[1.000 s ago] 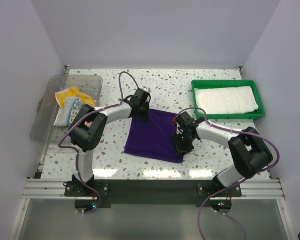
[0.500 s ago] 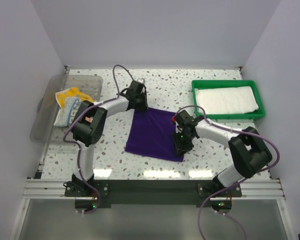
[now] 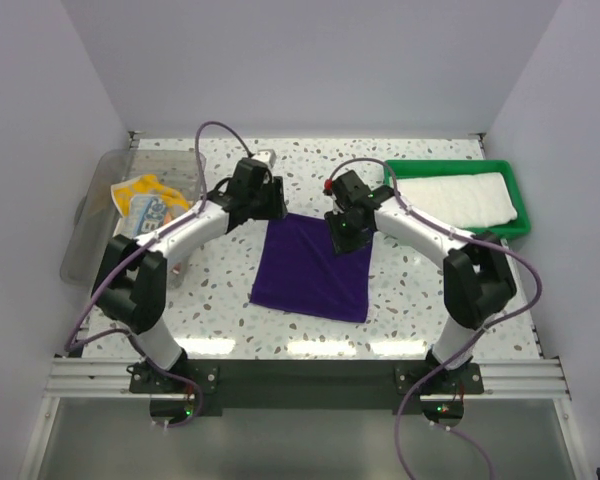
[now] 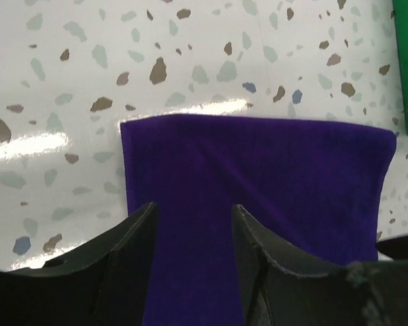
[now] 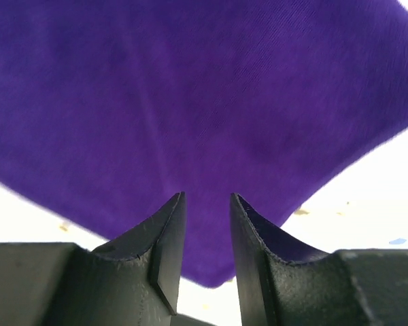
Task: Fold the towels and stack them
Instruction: Fold the towel
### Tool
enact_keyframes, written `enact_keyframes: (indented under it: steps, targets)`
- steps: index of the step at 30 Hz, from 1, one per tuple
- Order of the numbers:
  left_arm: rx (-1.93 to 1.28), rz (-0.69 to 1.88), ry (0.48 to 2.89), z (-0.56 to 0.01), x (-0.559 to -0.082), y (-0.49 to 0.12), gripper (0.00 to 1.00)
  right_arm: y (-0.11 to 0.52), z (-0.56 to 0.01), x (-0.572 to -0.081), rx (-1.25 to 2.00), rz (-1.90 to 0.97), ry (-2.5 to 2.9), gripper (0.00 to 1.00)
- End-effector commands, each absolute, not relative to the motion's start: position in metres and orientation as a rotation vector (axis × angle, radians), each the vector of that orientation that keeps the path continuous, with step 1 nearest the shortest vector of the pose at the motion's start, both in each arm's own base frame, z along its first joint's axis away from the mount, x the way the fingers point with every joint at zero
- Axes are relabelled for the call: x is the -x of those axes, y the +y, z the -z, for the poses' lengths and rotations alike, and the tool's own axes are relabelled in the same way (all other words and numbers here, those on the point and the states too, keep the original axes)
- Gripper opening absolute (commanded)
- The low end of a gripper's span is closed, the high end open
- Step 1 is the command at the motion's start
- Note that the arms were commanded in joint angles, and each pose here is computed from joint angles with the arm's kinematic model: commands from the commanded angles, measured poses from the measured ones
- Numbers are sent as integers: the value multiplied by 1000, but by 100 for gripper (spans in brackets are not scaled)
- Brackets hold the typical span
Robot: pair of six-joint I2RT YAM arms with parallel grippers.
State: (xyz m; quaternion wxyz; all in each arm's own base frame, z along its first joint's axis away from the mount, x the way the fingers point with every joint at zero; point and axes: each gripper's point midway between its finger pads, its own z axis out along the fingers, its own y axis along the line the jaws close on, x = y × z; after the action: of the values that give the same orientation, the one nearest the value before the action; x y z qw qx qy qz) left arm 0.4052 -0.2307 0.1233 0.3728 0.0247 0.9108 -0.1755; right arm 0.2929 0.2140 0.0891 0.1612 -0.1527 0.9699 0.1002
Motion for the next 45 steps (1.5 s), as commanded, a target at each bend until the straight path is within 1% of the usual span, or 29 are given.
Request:
enact_keyframes:
  steps: [1,3,4,6,10,18,23,27,29,31,32,33,34,35,36,38,40,41,43,44,45]
  targets:
    - [-119,403,2460,-94,-358,-215,52,210,-80,-324,433,-182,2740,36]
    - [-144,438,2492,-89,-339,-219,48,213,-72,-339,431,-171,2737,35]
    - [-156,435,2529,-76,-325,-218,47,215,-71,-346,428,-174,2730,35]
    - [-162,458,2546,-69,-313,-220,44,212,-60,-355,425,-154,2738,35]
    - [-172,446,2616,-45,-288,-217,42,204,-46,-371,408,-128,2748,34]
    - [-144,378,2666,-26,-278,-205,38,173,-29,-402,310,-98,2761,35]
    - [-116,303,2704,-19,-274,-195,35,161,-37,-422,274,-78,2723,36]
    - [-72,249,2717,-21,-271,-186,35,171,-55,-432,343,-139,2671,38]
    - [-51,252,2705,-26,-271,-185,37,169,-70,-435,415,-125,2630,40]
    - [-56,292,2661,-41,-278,-191,43,162,-79,-437,463,-76,2603,41]
    - [-79,301,2640,-47,-283,-194,45,153,-87,-438,544,-24,2579,47]
    - [-95,317,2597,-61,-295,-200,50,150,-90,-438,580,-20,2572,50]
    - [-118,316,2566,-68,-305,-202,52,147,-94,-440,652,-10,2552,54]
    - [-187,286,2545,-70,-313,-202,57,142,-93,-437,687,-10,2567,55]
    - [-198,283,2494,-86,-332,-205,59,142,-90,-435,728,-34,2575,55]
    - [-305,252,2449,-94,-353,-203,64,143,-88,-427,861,-68,2591,56]
    - [-319,217,2360,-116,-385,-195,66,148,-85,-426,960,-112,2592,55]
    - [-363,187,2339,-117,-395,-188,73,147,-81,-418,992,-129,2628,55]
    - [-386,207,2273,-129,-422,-177,75,149,-77,-419,1046,-147,2632,54]
    - [-483,260,2261,-124,-426,-181,77,148,-76,-414,1069,-155,2652,54]
    - [-500,285,2237,-129,-435,-177,78,148,-74,-414,1088,-158,2659,54]
